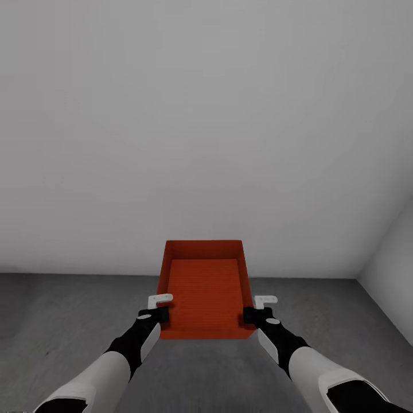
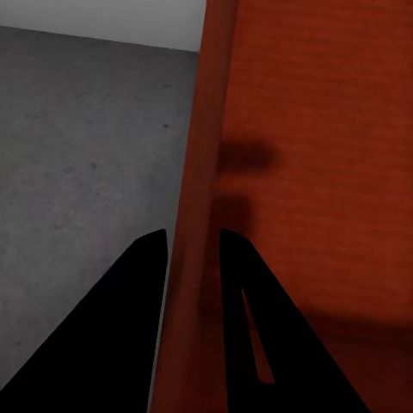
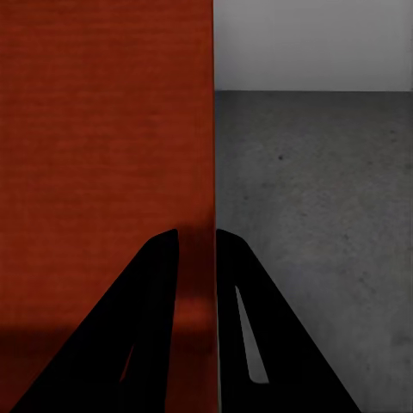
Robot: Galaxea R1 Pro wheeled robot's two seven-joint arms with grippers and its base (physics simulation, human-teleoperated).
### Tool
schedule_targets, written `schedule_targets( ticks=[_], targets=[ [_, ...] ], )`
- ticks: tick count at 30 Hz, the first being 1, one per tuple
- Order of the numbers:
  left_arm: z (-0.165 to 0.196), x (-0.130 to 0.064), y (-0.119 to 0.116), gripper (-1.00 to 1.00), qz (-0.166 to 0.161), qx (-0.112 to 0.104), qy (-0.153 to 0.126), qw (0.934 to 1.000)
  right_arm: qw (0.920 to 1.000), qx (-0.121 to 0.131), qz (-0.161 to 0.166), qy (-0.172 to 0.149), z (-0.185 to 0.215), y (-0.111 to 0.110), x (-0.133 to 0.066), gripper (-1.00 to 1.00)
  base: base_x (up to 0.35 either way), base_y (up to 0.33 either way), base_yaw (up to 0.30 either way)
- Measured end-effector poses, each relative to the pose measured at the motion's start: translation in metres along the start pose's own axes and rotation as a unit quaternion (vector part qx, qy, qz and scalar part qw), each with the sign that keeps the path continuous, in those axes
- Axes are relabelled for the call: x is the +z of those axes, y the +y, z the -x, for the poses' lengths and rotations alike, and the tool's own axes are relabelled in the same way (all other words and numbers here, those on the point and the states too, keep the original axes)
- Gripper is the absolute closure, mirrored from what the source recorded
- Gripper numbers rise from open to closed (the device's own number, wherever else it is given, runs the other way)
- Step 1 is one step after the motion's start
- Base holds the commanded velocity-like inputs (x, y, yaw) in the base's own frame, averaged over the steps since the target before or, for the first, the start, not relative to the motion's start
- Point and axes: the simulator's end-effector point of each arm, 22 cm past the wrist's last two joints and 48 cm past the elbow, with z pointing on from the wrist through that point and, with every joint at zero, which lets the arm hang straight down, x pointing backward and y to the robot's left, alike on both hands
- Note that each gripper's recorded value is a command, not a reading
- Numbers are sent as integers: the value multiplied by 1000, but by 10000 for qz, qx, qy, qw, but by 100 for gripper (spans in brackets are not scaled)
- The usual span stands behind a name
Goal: Move the two storage containers from the living room to the garage. In the garage, place one container on the floor and stack the other container on top of it (either order is fine).
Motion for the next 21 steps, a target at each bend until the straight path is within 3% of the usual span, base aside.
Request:
schedule_targets(
  ticks=[21],
  targets=[
    [-18, 10, 1, 100, 18, 18, 166, 9999, 9999, 3, -2, 168, -19, 0, 8, 100, 0, 0, 0]
  ],
)
